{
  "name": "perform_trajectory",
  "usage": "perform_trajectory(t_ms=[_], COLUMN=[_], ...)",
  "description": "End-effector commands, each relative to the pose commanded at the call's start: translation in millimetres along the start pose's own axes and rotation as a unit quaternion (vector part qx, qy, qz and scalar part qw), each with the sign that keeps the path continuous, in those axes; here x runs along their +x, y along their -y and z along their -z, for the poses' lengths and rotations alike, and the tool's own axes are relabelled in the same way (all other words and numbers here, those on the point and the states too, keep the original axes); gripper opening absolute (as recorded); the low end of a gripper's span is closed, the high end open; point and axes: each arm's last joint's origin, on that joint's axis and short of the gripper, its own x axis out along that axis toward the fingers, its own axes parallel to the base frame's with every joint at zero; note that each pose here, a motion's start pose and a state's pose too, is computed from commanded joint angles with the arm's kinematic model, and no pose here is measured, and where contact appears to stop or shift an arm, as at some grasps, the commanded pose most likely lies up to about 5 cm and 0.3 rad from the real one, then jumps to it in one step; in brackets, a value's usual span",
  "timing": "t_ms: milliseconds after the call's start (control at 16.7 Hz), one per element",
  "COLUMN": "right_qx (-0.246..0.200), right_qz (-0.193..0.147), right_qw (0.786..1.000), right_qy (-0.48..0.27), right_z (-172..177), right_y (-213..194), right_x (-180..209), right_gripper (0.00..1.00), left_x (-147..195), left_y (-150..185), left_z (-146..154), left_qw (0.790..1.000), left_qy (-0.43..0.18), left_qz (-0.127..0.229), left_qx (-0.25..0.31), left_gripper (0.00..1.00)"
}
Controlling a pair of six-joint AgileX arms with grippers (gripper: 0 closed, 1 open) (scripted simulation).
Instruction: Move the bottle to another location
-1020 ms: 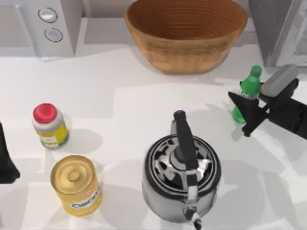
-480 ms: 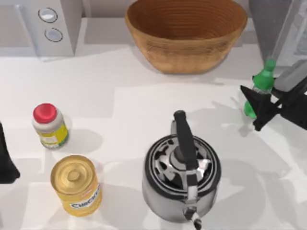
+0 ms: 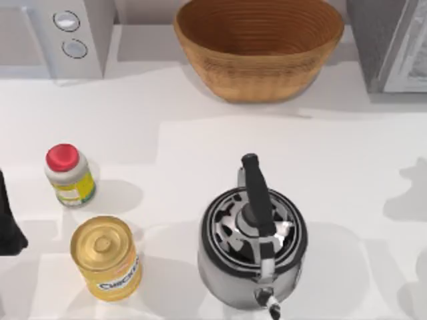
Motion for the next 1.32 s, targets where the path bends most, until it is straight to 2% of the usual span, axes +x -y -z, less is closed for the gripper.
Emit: perform_trajectory(t_ms=[180,300,660,1320], right_qx=[0.007,0.005,0.007,0.005], right_qz=[0.075,0.099,0.098,0.101], right_qw=[0.997,0.995,0.995,0.995], right_qy=[0.006,0.009,0.007,0.009], right_z=[-4,-7,-5,23], right_y=[27,33,34,45], right_x=[-36,-48,-46,7], right_gripper=[0.0,0.0,0.0,0.0], left_x=[0,0,0,0], left_y=[0,0,0,0], left_z=[0,0,0,0], left_qw=[1.0,1.0,1.0,1.0], left_qy=[0.0,0.0,0.0,0.0], left_qz=[0.0,0.0,0.0,0.0], left_qx=[0.0,0.0,0.0,0.0], left_gripper=[1.0,1.0,1.0,1.0])
